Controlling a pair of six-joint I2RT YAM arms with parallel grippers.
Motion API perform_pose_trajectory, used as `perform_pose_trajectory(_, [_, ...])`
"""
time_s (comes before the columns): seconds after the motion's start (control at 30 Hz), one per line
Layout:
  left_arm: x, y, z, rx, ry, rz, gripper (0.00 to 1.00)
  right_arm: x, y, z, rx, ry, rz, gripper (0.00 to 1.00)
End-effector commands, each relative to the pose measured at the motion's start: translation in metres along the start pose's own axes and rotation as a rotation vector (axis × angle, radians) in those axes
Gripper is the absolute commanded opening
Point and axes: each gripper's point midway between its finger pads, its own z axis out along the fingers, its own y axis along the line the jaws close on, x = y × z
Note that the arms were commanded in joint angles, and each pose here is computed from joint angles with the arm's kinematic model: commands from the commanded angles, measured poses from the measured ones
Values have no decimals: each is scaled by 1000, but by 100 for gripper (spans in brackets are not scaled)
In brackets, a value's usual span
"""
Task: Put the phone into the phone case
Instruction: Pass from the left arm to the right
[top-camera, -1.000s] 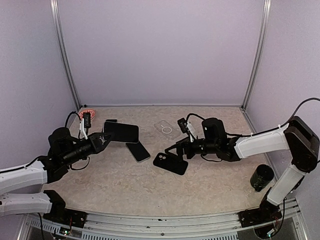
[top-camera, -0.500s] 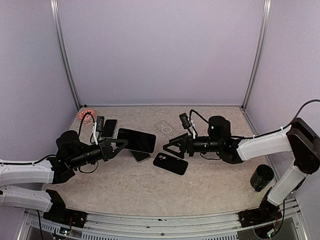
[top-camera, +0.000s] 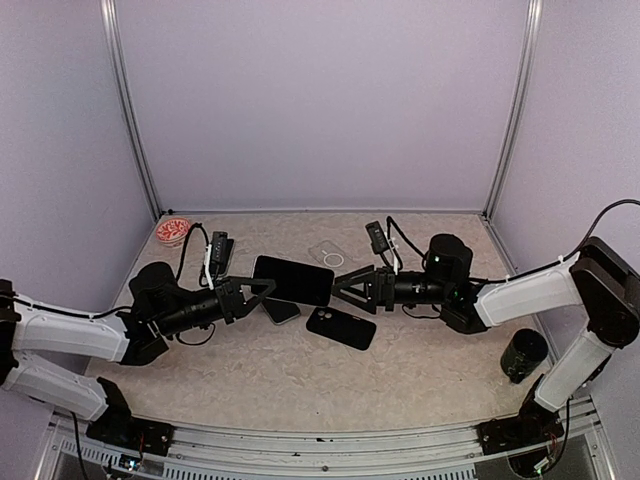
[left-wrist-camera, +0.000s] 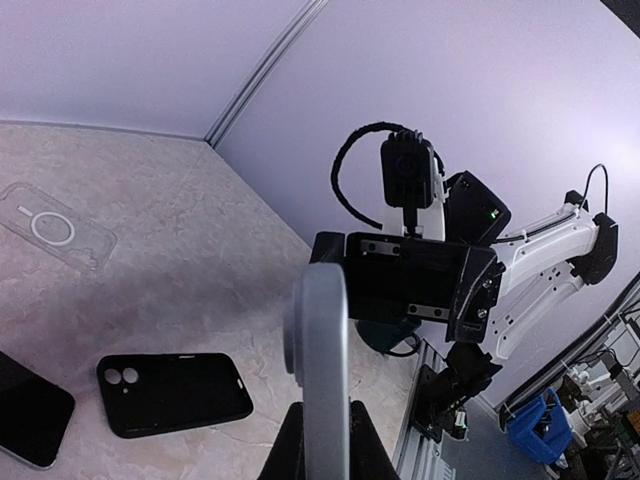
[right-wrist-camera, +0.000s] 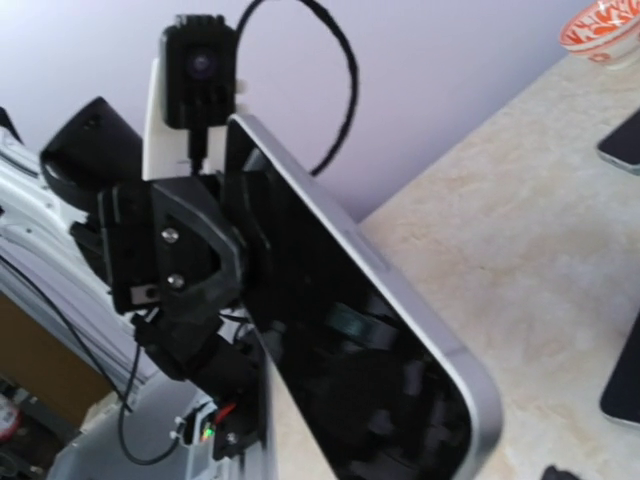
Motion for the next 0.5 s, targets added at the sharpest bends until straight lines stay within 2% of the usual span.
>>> perform_pose_trajectory(0.0, [-42,-42,7,152,-141,47,0,-1,5,-2,-46,-21,16,94])
perform_pose_trajectory(0.47, [-30,-44,37,198,-122,16,0,2,13,-4,-98,-25,37,83])
